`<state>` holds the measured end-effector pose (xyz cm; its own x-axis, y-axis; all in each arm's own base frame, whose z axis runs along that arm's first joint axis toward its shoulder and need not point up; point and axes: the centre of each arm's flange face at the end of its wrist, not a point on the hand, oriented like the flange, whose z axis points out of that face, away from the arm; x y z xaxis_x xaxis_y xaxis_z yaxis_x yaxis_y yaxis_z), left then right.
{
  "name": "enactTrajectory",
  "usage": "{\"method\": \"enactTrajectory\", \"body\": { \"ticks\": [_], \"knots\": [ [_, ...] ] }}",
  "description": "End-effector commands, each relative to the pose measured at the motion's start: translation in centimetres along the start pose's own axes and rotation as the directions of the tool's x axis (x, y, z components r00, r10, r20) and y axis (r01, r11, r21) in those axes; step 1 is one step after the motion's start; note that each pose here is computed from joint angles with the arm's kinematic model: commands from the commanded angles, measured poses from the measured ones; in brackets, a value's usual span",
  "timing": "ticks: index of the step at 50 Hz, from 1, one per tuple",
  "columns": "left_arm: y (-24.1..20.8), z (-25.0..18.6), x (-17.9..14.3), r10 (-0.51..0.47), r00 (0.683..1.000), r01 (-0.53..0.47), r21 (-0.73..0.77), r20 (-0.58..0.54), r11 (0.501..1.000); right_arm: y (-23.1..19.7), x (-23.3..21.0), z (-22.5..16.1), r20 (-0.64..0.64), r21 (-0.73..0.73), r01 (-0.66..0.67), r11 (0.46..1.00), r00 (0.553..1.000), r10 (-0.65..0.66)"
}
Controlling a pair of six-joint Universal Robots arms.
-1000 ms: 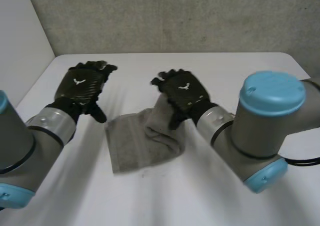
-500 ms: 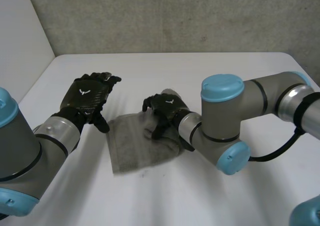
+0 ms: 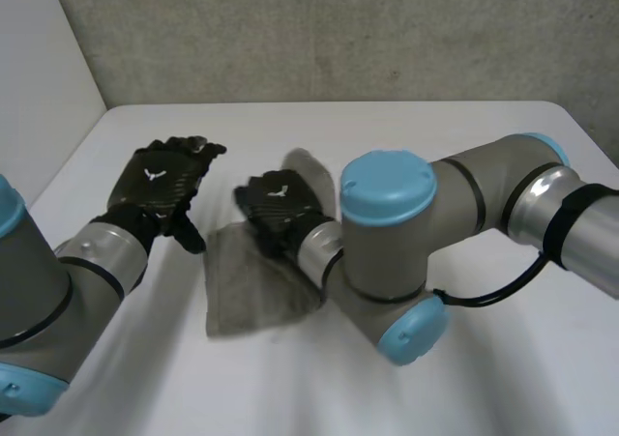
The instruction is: Fold the laundry
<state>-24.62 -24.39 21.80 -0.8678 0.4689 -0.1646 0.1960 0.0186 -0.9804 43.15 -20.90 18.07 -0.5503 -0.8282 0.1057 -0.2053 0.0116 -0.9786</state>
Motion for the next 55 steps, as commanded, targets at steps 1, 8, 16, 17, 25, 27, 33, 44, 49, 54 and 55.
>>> {"method": "enactTrajectory", "body": {
  "ticks": [1, 8, 16, 17, 25, 27, 33, 44, 49, 54, 55],
  "knots": [
    [-1.2, -0.1, -2.2, -0.003, 0.998, 0.0, 0.038, 0.067, 0.999, 2.7, -6.3, -1.3, 0.252, -0.033, 0.049, 0.998, 0.967, -0.039],
    [-1.1, -0.2, -2.5, -0.005, 0.997, 0.003, 0.035, 0.077, 0.999, 5.4, -7.2, -1.1, 0.262, -0.076, 0.128, 0.989, 0.959, -0.104],
    [-1.1, -0.1, -2.5, -0.007, 0.997, 0.004, 0.035, 0.075, 0.999, 1.9, -5.3, -1.5, 0.126, -0.035, 0.11, 0.993, 0.986, -0.105],
    [-1.1, 0.0, -2.6, -0.007, 0.997, 0.004, 0.038, 0.077, 0.999, 1.0, -4.9, -1.9, 0.109, -0.024, 0.091, 0.996, 0.99, -0.088],
    [-1.4, 0.4, -1.8, -0.069, 0.997, 0.068, 0.023, 0.047, 0.997, -1.9, -1.3, -4.3, 0.024, -0.028, -0.123, 0.992, 0.992, 0.124],
    [-1.1, 0.5, -1.2, -0.091, 0.995, 0.091, -0.004, 0.028, 0.996, -2.0, -0.2, -4.8, -0.004, -0.051, -0.171, 0.984, 0.985, 0.171],
    [0.5, 0.6, 1.3, -0.169, 0.985, 0.162, -0.141, -0.038, 0.977, -1.3, 2.7, -5.8, -0.088, -0.149, -0.284, 0.947, 0.958, 0.273],
    [6.0, 1.2, 2.6, -0.165, 0.986, 0.155, -0.327, -0.004, 0.932, 0.9, 4.3, -2.3, -0.073, -0.172, -0.294, 0.94, 0.956, 0.286],
    [7.6, 1.0, 2.4, -0.113, 0.993, 0.113, -0.382, 0.022, 0.917, 3.6, 4.3, -0.5, -0.065, -0.237, -0.272, 0.933, 0.962, 0.264],
    [8.4, 0.2, 2.4, -0.011, 1.0, 0.002, -0.412, -0.02, 0.911, 5.3, 4.1, 0.4, -0.057, -0.301, -0.214, 0.929, 0.977, 0.206],
    [8.3, 0.2, 2.3, 0.008, 1.0, -0.018, -0.405, -0.025, 0.914, 5.4, 4.1, 0.4, -0.054, -0.312, -0.2, 0.929, 0.98, 0.192]
  ]
}}
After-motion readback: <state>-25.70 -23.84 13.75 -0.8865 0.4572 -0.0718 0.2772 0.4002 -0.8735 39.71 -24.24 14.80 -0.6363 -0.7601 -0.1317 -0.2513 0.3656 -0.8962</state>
